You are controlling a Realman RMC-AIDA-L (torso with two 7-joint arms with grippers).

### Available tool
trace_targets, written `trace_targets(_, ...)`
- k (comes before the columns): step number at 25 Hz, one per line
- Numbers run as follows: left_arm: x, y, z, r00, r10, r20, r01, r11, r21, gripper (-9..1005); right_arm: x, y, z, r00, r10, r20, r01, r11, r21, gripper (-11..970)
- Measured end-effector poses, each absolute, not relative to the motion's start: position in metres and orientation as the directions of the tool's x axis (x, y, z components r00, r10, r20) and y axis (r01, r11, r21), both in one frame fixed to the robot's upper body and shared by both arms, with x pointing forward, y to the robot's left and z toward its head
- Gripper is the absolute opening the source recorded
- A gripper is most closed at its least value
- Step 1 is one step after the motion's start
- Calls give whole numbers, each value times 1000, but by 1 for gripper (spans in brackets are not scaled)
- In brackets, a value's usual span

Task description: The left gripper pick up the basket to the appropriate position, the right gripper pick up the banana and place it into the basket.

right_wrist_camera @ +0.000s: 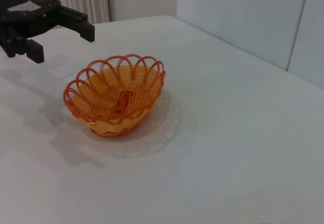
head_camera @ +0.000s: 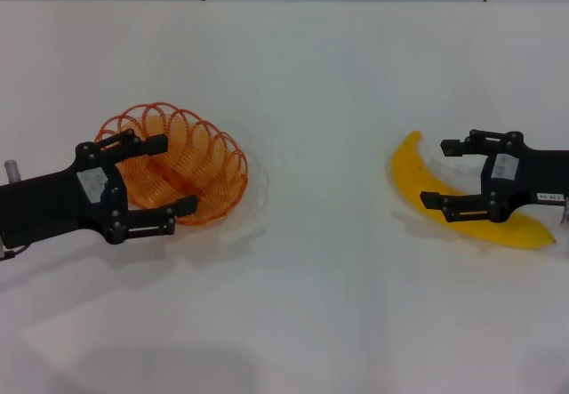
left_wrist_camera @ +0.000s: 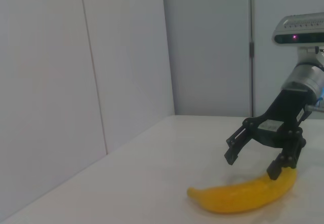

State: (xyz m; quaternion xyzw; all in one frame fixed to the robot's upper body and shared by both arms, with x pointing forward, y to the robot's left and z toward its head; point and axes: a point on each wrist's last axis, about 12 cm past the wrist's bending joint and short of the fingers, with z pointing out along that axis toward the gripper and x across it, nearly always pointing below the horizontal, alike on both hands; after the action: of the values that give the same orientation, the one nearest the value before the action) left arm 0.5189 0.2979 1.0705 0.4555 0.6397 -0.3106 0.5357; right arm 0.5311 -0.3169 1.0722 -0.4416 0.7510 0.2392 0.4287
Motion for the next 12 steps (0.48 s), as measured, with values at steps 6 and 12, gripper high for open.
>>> trace_targets(6,519,298,1070,-11,250,-968,915,393,91,908,531,-317,1072,-242,-458,-855,-868,496,-20,879)
trace_targets(12,519,298,1071,-11,251,-968,915,392,91,907,531,-318,1072,-241,-457,-856,-867,498,-22,880)
